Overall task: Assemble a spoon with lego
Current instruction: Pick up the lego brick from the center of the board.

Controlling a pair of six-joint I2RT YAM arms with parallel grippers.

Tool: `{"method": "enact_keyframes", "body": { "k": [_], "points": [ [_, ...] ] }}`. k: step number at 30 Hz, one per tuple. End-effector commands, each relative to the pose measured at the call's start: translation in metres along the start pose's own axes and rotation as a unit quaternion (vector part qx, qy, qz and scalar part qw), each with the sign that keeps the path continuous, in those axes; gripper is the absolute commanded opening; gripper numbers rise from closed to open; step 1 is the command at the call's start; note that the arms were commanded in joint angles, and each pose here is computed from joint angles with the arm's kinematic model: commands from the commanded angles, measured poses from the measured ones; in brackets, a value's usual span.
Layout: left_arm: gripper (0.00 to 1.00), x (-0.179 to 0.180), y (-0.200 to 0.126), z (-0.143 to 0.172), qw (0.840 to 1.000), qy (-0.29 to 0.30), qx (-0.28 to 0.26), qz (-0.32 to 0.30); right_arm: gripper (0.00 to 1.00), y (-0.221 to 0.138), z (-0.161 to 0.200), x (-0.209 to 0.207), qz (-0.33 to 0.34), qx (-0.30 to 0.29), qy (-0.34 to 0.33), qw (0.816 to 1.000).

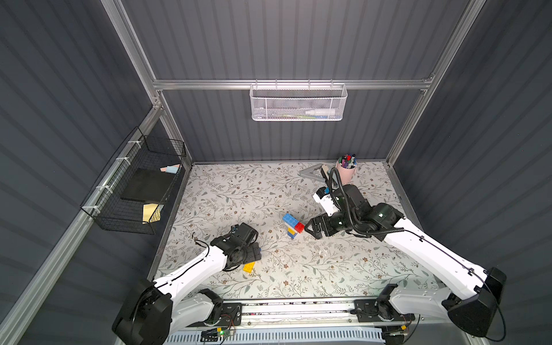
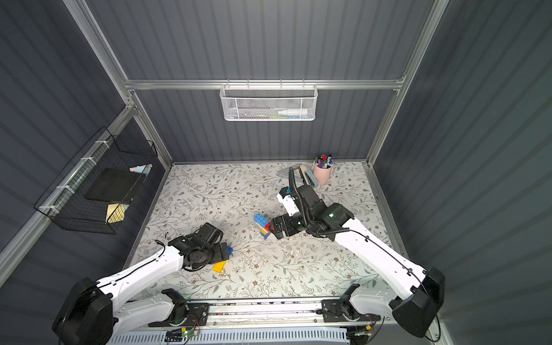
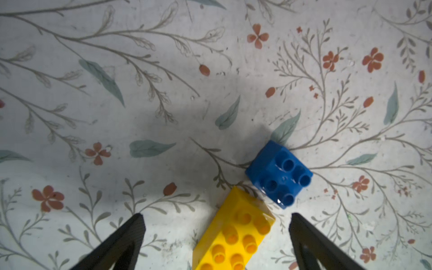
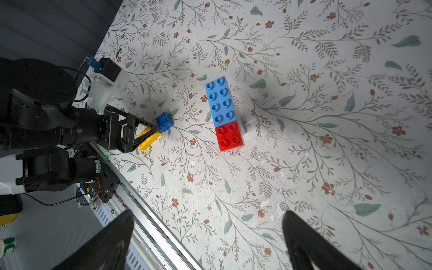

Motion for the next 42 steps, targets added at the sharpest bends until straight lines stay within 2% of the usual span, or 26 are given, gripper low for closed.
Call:
{"method": "enact_keyframes", "body": {
  "k": [1,10,19,21,26,29,34,42],
  "points": [
    [0.99,0.008,-0.004,0.011,1.0,0.001,0.001,-0.025,0.99,0.002,0.0,-0.003,0.01,0.01,0.009,1.0],
    [0.99,0.019,0.008,0.03,0.996,0.023,0.008,-0.086,0.99,0.01,-0.003,-0.003,-0.002,0.016,0.015,1.0],
    [0.96,0.006,0.007,0.022,0.995,0.035,0.003,-0.091,0.98,0.011,0.0,-0.005,0.002,0.02,0.02,1.0],
    [0.96,0.007,0.01,0.027,0.995,0.033,0.024,-0.085,0.98,0.011,0.002,-0.006,0.004,0.021,0.021,1.0],
    [0.95,0.002,0.011,0.019,0.997,0.024,0.009,-0.069,0.97,0.015,0.006,-0.008,0.005,0.03,0.026,0.999],
    [0.91,-0.004,0.012,0.015,0.997,0.029,0.011,-0.064,0.96,0.014,0.007,-0.008,0.007,0.033,0.026,0.999],
    [0.74,-0.007,0.013,0.009,0.998,0.032,0.013,-0.058,0.94,0.017,0.01,-0.009,0.01,0.04,0.03,0.999],
    [0.57,-0.001,0.014,0.012,0.998,0.032,0.023,-0.056,0.91,0.021,0.012,-0.01,0.008,0.045,0.037,0.998]
  ]
}}
Point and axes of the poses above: each gripper's point midway between its finger pads, its own y axis out along the fingers, its own x axis along the line the jaws close on, z = x × y, the point moved 9 cm from there along -y, back along the fingers, and after that the axes turned 10 degrees about -y, right-handed, at the moved point
